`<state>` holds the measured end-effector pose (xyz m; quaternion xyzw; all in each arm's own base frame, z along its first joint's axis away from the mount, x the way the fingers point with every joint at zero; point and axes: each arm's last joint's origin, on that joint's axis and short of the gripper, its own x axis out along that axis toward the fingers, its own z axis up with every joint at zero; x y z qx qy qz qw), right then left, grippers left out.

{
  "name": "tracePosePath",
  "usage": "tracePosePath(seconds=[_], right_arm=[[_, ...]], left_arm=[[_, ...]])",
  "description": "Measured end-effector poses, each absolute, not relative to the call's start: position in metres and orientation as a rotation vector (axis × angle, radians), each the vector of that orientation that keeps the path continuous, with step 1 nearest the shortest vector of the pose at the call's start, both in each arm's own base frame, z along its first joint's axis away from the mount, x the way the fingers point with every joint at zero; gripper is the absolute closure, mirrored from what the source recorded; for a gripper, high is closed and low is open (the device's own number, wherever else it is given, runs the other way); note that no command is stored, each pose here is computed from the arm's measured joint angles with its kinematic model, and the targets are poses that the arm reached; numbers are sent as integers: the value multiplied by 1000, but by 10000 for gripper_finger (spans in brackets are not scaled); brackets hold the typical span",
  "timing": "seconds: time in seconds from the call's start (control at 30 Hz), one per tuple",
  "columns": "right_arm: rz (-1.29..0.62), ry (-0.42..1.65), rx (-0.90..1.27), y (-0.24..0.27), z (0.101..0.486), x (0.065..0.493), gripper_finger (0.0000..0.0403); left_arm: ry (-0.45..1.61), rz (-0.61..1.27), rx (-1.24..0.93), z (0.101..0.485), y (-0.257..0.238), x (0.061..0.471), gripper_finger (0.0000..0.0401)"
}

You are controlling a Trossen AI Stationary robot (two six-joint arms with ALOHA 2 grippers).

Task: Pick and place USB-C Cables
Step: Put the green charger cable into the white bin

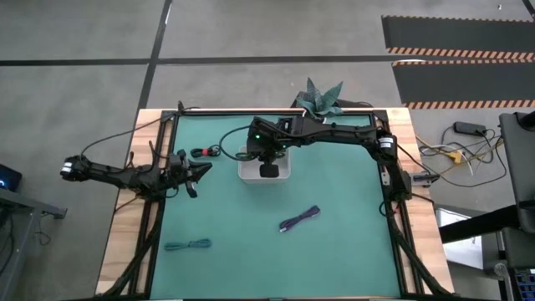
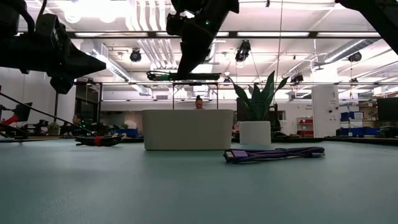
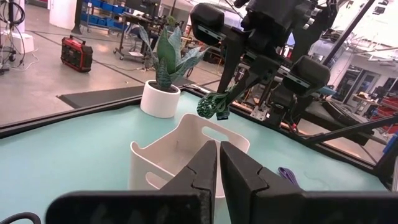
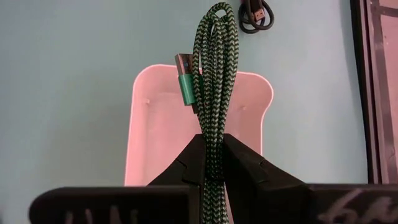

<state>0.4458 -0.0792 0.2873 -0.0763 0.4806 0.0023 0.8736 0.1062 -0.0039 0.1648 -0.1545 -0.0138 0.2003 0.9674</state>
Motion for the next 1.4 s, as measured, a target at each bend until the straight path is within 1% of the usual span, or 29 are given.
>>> tracePosePath(seconds=[0.4, 0.57, 0.83, 1.4], right_arm=[[-66, 1040, -42, -89, 271, 442, 374], [-87, 1070, -17, -97, 259, 439, 374], [-121, 1060, 1, -113, 246, 436, 374], [-135, 1034, 4, -120, 245, 436, 374]], left_arm=[[-27, 404, -313, 165, -4, 106, 395], [-27, 404, -312, 165, -4, 106, 395], [-27, 405, -313, 165, -4, 106, 395], [-28, 404, -313, 165, -4, 106, 395]])
